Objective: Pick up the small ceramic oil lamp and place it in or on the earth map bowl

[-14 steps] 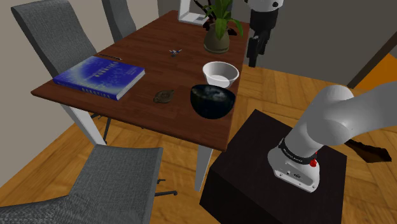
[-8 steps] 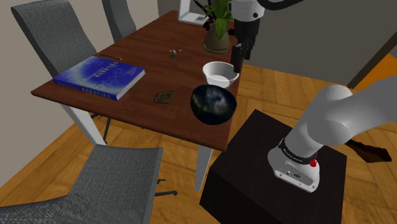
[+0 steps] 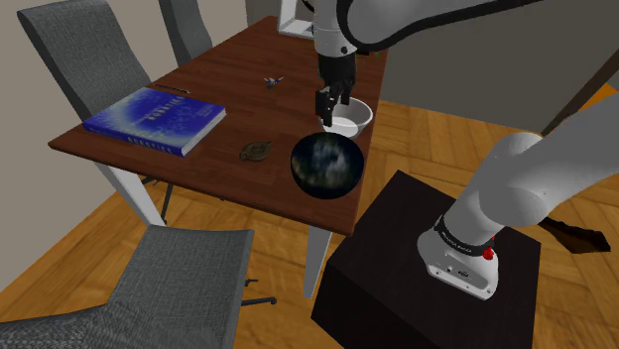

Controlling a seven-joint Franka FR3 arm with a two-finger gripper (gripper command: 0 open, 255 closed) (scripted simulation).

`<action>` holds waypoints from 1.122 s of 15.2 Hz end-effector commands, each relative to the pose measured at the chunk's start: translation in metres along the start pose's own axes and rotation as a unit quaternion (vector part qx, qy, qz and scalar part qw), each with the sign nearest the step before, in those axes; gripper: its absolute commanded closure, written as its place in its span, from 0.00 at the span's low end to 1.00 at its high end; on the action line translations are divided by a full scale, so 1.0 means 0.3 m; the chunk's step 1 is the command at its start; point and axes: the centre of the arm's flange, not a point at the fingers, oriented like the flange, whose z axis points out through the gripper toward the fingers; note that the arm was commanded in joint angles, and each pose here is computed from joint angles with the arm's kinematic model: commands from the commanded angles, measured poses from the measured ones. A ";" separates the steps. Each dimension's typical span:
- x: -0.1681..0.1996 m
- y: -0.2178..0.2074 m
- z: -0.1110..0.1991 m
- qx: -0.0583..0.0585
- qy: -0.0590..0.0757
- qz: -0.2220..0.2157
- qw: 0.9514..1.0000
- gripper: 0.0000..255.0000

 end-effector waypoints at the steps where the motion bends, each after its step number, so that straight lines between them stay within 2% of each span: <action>1: 0.069 -0.061 0.035 -0.003 0.007 -0.001 1.000 0.00; 17: 0.599 -0.438 0.235 -0.036 0.058 -0.006 0.998 0.00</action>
